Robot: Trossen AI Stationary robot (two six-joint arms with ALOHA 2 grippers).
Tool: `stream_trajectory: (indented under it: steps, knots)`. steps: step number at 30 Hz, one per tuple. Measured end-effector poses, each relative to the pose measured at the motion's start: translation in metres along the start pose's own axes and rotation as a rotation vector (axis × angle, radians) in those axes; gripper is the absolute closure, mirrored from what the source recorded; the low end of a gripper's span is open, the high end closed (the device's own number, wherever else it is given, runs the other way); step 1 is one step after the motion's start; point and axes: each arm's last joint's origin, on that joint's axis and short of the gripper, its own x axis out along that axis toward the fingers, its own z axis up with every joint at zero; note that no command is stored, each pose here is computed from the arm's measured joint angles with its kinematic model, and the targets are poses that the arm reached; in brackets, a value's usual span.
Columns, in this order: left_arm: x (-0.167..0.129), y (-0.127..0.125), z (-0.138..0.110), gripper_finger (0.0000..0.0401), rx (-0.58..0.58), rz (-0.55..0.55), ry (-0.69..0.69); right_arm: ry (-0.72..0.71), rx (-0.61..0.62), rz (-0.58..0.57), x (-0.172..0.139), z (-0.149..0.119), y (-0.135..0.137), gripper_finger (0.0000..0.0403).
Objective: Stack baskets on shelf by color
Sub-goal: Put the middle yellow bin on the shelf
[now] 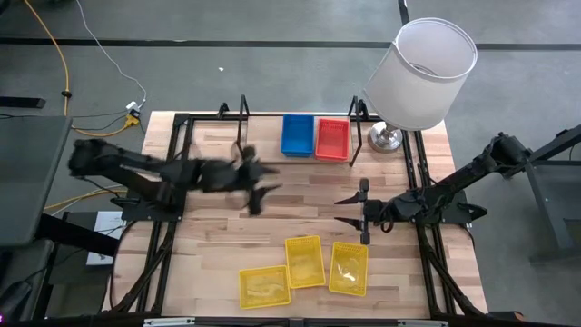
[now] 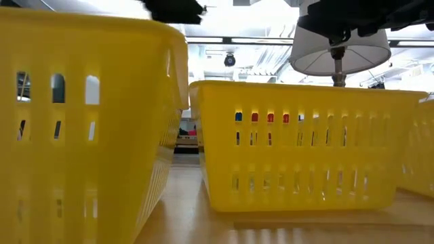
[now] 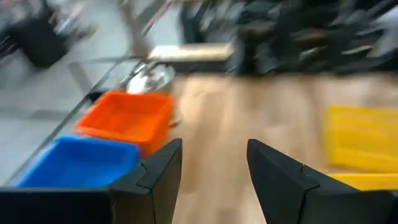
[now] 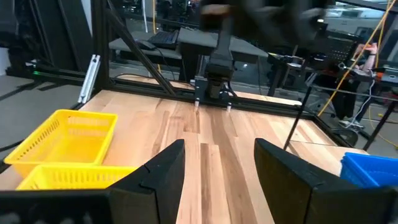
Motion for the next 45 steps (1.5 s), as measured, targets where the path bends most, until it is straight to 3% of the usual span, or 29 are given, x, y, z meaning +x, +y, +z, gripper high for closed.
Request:
stream_trajectory:
  steps: [6, 10, 13, 16, 22, 26, 32, 38, 45]
  knots:
    - [-0.043, -0.028, -0.094, 0.0229, -0.069, -0.169, -0.341, -0.023, 0.049, -0.001, 0.004, 0.001, -0.01, 0.0222]
    - [-0.062, -0.024, -0.135, 0.0229, -0.075, -0.125, -0.51, -0.02, 0.127, -0.039, 0.008, 0.0, -0.02, 0.0222]
    - [-0.072, -0.015, -0.154, 0.0229, -0.177, -0.066, -0.543, -0.014, 0.176, -0.081, 0.011, -0.002, -0.028, 0.0222]
    - [-0.072, -0.013, -0.169, 0.0229, -0.165, -0.05, -0.488, -0.01, 0.159, -0.134, 0.013, -0.004, -0.035, 0.0222]
    - [-0.068, -0.014, -0.17, 0.0229, -0.132, -0.079, -0.457, 0.023, 0.107, -0.188, 0.016, -0.008, -0.047, 0.0222]
    - [-0.066, -0.007, -0.153, 0.0229, -0.149, -0.073, -0.539, 0.026, 0.102, -0.205, 0.018, -0.009, -0.054, 0.0222]
    - [-0.046, 0.002, -0.146, 0.0229, -0.21, -0.234, -0.396, 0.036, 0.13, -0.248, 0.019, -0.012, -0.065, 0.0222]
    - [-0.032, 0.007, -0.139, 0.0229, -0.206, -0.192, -0.353, 0.04, 0.146, -0.27, 0.021, -0.014, -0.07, 0.0222]
    - [-0.035, 0.008, -0.13, 0.0229, -0.17, -0.192, -0.429, -0.041, 0.146, -0.25, 0.021, -0.007, -0.07, 0.0222]
